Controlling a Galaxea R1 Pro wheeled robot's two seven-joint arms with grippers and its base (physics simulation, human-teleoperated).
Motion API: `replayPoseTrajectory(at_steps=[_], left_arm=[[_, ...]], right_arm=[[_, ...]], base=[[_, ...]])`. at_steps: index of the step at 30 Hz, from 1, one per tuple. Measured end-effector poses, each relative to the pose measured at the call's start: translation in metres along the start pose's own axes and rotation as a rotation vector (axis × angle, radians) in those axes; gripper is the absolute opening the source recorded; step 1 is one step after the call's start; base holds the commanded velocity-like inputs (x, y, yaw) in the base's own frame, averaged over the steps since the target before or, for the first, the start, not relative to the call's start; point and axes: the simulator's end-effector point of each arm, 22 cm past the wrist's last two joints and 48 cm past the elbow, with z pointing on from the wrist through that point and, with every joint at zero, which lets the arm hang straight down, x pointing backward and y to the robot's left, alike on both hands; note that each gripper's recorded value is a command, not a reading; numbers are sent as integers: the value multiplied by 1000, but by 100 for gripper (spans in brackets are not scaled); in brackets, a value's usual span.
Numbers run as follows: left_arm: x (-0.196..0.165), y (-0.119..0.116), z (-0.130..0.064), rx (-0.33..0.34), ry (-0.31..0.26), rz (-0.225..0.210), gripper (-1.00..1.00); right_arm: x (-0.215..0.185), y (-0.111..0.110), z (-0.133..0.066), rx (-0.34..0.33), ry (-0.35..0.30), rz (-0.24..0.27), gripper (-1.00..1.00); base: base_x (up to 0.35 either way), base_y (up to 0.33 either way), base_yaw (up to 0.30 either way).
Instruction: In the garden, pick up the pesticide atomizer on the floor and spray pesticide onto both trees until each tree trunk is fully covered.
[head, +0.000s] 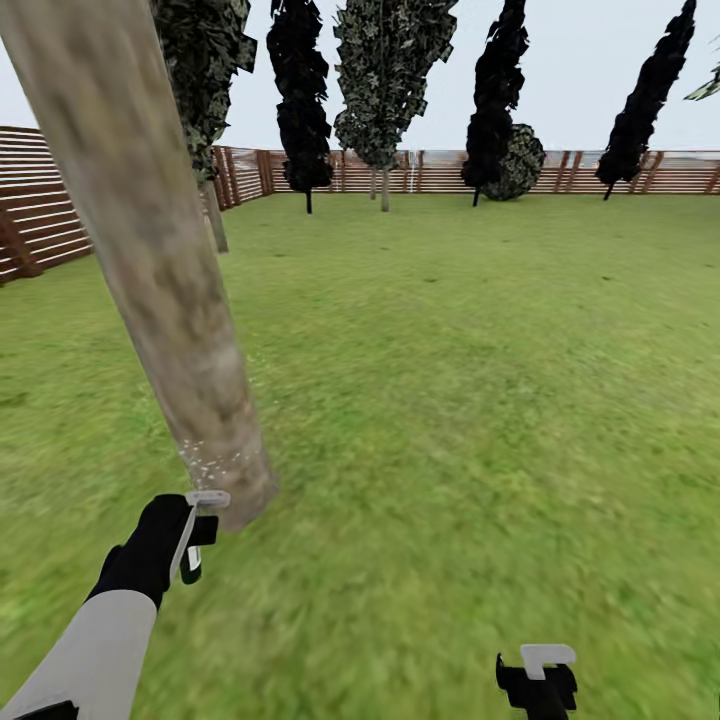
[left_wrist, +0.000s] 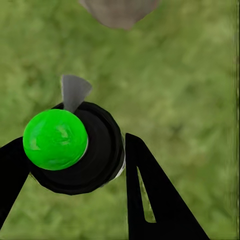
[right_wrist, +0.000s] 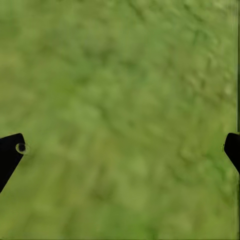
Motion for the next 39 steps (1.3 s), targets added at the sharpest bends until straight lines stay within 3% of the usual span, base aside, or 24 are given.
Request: replayPoseTrajectory(at_steps=[18,33,39], left_arm=[[-3,1,-1,-2,-6,-3,-100],[11,19,5,-22,19,-22,-100],[13,18,6,-20,22,-21,-100]], right_arm=[[0,-1,0,2,0,0,100],[0,1,0,0,0,1,100],[0,0,0,0,0,1,100]], base=[[17,-271,6],[0,-272,258],[26,-272,60]])
